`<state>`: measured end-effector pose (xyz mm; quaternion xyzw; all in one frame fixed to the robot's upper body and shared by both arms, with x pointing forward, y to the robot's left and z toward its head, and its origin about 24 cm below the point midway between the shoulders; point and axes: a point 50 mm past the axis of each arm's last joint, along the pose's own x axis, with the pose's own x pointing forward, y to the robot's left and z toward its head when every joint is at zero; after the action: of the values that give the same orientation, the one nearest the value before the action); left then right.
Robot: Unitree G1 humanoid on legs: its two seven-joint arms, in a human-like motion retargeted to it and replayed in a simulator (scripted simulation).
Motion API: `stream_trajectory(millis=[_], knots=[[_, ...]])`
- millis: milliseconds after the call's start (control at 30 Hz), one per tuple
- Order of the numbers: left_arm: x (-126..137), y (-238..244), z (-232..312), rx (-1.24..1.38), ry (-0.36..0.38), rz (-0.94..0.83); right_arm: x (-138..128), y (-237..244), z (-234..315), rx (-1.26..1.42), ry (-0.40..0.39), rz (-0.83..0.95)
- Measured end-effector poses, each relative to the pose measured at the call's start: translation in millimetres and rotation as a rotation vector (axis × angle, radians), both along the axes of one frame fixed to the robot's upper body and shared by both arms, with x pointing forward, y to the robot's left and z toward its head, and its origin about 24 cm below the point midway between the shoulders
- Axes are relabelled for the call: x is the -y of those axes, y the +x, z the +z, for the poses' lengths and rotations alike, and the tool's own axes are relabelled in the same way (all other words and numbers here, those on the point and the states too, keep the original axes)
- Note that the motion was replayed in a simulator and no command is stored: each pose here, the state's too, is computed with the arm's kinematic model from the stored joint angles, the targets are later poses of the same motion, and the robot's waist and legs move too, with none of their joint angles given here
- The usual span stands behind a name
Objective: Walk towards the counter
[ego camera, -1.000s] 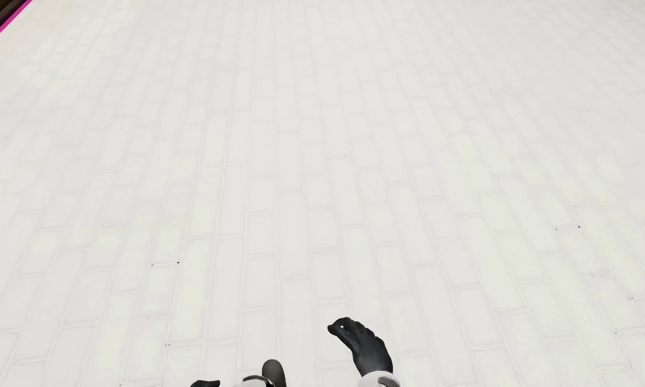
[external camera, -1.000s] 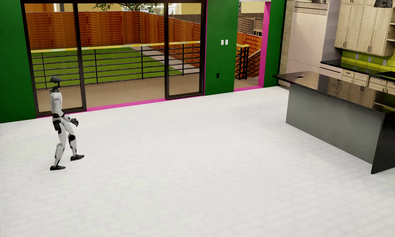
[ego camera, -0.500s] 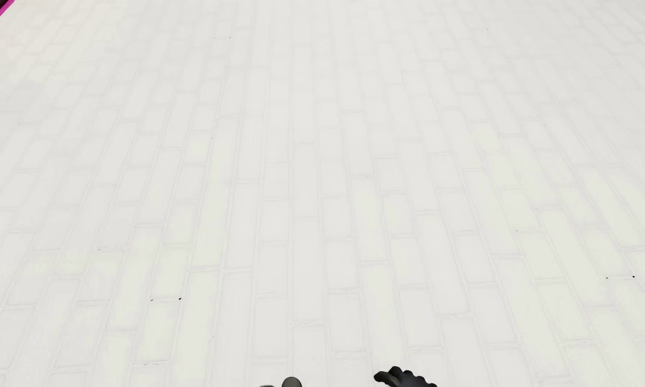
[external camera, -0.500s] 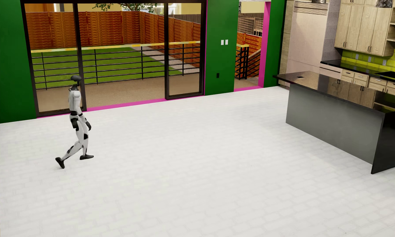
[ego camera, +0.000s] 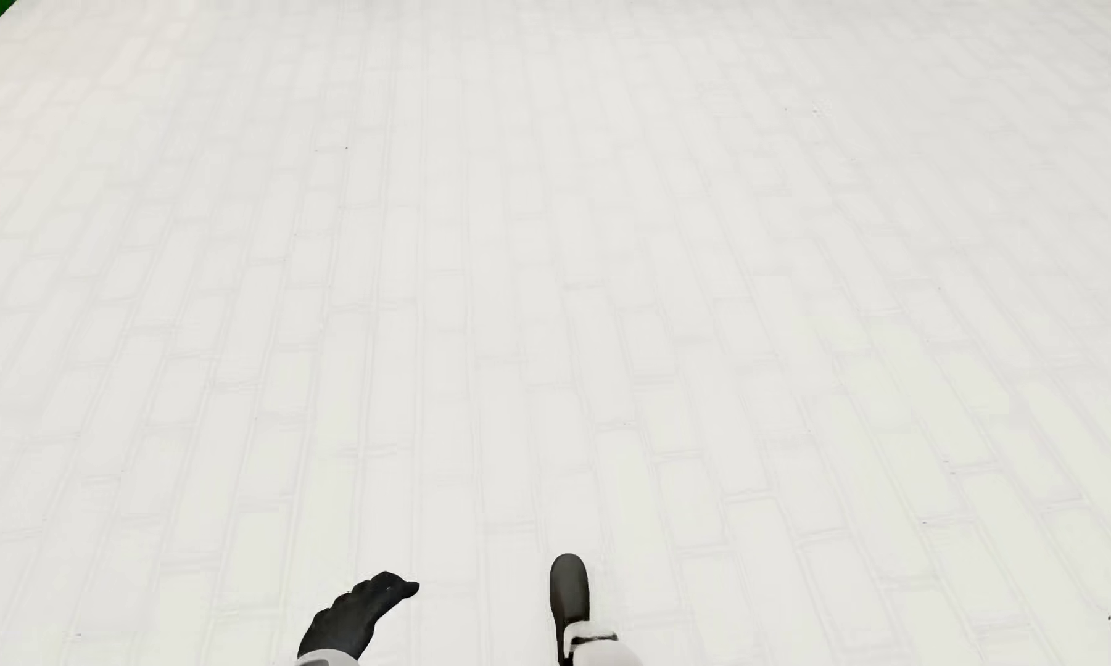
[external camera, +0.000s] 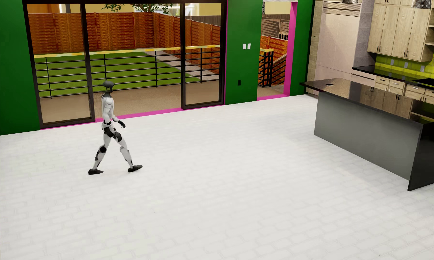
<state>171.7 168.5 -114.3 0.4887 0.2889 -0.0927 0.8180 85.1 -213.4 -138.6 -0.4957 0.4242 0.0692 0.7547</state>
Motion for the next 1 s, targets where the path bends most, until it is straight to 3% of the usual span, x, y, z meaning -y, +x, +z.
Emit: stream_trajectory(millis=[167,267,333,500,700,800,900,1000], knots=[[-28,-63,-31,-0.310,0.054,0.148,-6,-11,-13,-0.107,0.004,-0.023],[-31,-74,-31,-0.405,0.064,-0.065,-20,5,-13,-0.042,0.044,-0.007],[-36,-72,-23,-0.370,0.064,-0.096,-36,33,-7,0.021,0.073,0.104],[-52,-76,-6,-0.158,-0.008,0.293,-69,107,22,0.207,0.087,0.324],[-46,-84,-18,-0.288,0.039,0.159,-103,142,48,0.352,0.131,0.461],[-45,-99,-26,-0.323,0.024,0.269,-100,129,38,0.289,0.114,0.454],[-37,-107,-35,-0.381,0.017,0.308,-77,94,13,0.123,0.063,0.363],[-26,-93,-35,-0.335,-0.013,0.284,-56,70,1,-0.022,-0.004,0.438]])
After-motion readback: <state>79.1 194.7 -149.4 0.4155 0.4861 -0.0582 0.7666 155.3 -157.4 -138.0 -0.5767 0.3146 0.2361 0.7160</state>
